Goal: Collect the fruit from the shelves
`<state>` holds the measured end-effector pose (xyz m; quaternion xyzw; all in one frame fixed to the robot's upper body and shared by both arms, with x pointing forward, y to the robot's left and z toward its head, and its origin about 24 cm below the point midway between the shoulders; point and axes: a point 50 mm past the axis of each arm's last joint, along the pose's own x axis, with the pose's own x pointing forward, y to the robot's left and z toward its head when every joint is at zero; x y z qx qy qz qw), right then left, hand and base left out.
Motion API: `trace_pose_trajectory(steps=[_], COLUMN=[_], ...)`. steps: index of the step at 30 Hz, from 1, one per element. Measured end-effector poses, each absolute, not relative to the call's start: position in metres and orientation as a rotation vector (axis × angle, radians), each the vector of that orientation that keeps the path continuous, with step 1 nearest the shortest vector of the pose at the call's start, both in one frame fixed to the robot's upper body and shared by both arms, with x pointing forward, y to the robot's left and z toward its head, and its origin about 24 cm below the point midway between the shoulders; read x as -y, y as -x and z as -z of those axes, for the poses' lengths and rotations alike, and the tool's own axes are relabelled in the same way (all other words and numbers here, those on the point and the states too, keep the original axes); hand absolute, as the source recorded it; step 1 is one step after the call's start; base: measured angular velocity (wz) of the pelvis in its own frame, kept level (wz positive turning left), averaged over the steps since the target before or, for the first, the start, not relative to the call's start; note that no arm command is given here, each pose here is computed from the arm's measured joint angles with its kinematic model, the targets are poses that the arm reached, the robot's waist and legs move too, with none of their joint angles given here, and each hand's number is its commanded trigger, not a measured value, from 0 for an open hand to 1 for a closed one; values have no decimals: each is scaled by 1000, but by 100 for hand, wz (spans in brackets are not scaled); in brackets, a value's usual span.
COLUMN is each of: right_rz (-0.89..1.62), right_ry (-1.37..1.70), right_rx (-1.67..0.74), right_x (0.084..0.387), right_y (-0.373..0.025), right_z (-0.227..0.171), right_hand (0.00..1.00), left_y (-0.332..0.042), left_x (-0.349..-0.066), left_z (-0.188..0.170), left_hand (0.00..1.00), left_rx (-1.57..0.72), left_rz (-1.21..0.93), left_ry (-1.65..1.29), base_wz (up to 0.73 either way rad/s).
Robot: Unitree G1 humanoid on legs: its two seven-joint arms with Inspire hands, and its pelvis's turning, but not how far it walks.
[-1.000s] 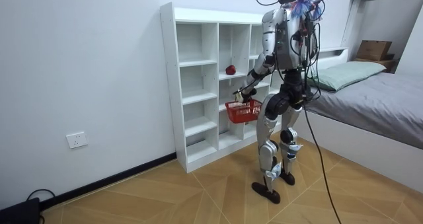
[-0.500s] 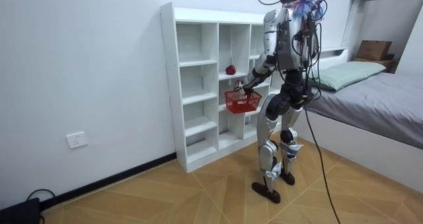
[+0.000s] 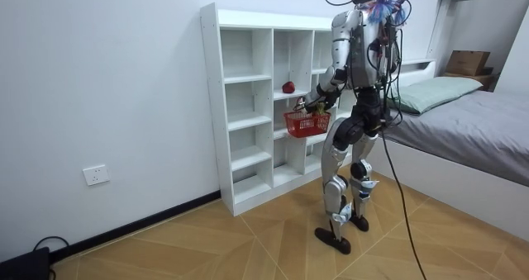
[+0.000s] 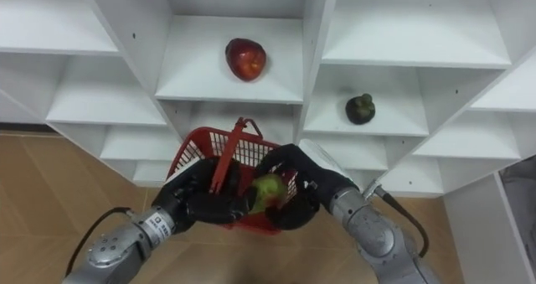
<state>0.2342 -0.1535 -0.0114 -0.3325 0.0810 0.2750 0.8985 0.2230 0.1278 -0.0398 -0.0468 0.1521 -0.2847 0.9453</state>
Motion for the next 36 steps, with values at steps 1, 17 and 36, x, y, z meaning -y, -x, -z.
trace_pose_trajectory(steps=[1, 17, 36], right_rz=[-570, -591, -611], right_ry=[692, 754, 733], right_rx=[-168, -166, -188], right_x=[154, 146, 145], right_y=[-234, -227, -220], right_z=[11, 19, 25], right_hand=[100, 0, 0], left_y=[-223, -216, -216], left_x=[-128, -124, -128], left_z=[40, 39, 41], left_hand=[100, 100, 100], left_rx=[-310, -312, -322], left_rz=[584, 621, 585], left_ry=[96, 157, 127], base_wz=[0, 0, 0])
